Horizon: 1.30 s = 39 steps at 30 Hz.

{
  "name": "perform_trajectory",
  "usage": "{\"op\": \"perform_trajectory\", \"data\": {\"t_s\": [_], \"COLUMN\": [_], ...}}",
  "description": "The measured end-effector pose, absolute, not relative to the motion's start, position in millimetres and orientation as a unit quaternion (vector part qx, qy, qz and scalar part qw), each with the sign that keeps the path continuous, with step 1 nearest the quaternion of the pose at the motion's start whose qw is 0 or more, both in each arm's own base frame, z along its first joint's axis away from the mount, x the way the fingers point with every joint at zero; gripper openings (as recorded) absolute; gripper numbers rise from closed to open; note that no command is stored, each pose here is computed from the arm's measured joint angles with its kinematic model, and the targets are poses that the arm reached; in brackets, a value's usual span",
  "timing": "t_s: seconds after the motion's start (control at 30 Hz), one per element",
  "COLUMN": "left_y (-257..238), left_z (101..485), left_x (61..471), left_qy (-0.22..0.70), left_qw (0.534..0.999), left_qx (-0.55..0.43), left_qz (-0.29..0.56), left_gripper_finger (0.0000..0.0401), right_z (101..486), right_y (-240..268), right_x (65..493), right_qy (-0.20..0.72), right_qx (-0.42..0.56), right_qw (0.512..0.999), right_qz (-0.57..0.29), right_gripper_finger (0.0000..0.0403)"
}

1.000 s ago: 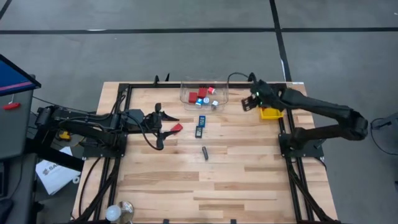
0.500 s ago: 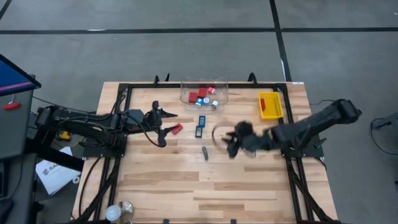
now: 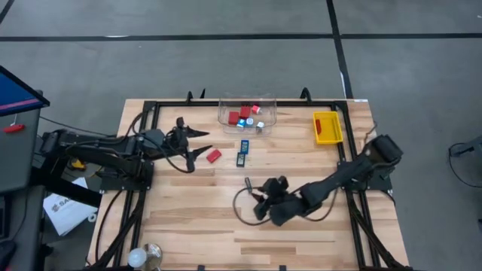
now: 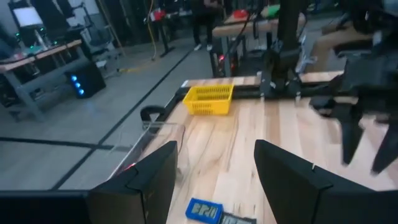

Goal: Pick & Place Office items
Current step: Put the bottom black digital clock into the yellow bin

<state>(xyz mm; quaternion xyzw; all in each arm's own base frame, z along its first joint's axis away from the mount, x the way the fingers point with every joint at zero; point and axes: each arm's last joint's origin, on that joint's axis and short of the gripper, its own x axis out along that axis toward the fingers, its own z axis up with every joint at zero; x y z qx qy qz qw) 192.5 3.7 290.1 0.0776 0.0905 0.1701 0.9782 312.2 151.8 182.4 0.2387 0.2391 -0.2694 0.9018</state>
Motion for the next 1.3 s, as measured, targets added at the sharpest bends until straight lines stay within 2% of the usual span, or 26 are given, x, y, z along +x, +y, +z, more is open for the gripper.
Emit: {"op": "perform_trajectory", "data": {"t_s": [0.17,0.37,0.47,1.3], "left_y": [4.1,6.1,10.8,13.4], "left_z": [289.4,281.4,282.4,282.0], "left_x": [179.8,163.3,152.5,144.0], "left_qy": [0.112,0.081,0.061,0.024], "left_qw": [0.976,0.982,0.983,0.989], "left_qx": [0.082,0.086,0.080,0.065], "left_qz": [0.167,0.146,0.154,0.129], "left_gripper_finger": [0.0209,0.0209,0.0209,0.0209], "right_z": [173.3,156.6,154.0,130.7], "right_y": [154.9,150.4,146.1,128.4], "right_x": [337.8,352.2,356.1,364.8], "right_qy": [0.275,0.316,0.316,0.378], "right_qx": [0.213,0.219,0.230,0.254], "right_qw": [0.886,0.859,0.854,0.821], "right_qz": [-0.306,-0.338,-0.342,-0.344], "right_gripper_finger": [0.0183,0.0246,0.0263,0.0265]}}
